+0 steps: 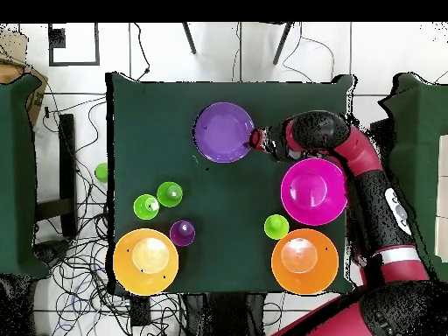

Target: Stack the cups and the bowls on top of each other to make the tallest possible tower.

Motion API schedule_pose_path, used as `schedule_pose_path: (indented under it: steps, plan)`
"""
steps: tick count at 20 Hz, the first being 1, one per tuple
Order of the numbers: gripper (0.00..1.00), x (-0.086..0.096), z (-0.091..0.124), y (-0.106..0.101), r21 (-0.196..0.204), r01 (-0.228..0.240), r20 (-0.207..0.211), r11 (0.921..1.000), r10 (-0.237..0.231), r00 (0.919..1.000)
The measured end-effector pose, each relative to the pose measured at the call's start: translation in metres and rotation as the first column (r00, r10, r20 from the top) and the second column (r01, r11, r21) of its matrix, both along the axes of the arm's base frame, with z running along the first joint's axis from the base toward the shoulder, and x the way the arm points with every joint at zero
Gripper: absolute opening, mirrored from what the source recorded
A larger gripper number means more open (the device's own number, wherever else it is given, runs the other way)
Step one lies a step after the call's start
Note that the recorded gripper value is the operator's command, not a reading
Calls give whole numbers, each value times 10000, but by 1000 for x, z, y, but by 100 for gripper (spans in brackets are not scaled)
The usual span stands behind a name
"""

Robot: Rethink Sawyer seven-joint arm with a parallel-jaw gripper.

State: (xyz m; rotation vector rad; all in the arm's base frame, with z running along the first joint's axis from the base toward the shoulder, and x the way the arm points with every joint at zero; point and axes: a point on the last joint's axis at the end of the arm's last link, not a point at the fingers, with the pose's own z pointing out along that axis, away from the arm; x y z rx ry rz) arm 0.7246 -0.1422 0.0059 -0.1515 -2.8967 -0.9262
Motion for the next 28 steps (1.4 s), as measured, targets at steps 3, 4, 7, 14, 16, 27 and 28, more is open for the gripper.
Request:
schedule_pose_path:
  steps: [3, 4, 7, 14, 16, 27, 28]
  plan:
    - [0, -5, -1, 7, 5, -45, 96, 10000, 45, 9999]
    - [0, -6, -1, 9, 4, -55, 123, 10000, 55, 9999]
    - [0, -13, 0, 15, -11, -84, 274, 10000, 84, 9996]
    - [0, -19, 3, 15, -57, -79, 388, 10000, 81, 9992]
    - [0, -19, 4, 14, -69, -60, 396, 10000, 62, 9992]
    - [0, -20, 2, 12, -104, -69, 398, 9999, 73, 9992]
    - [0, -20, 2, 12, -111, -70, 402, 9999, 75, 9992]
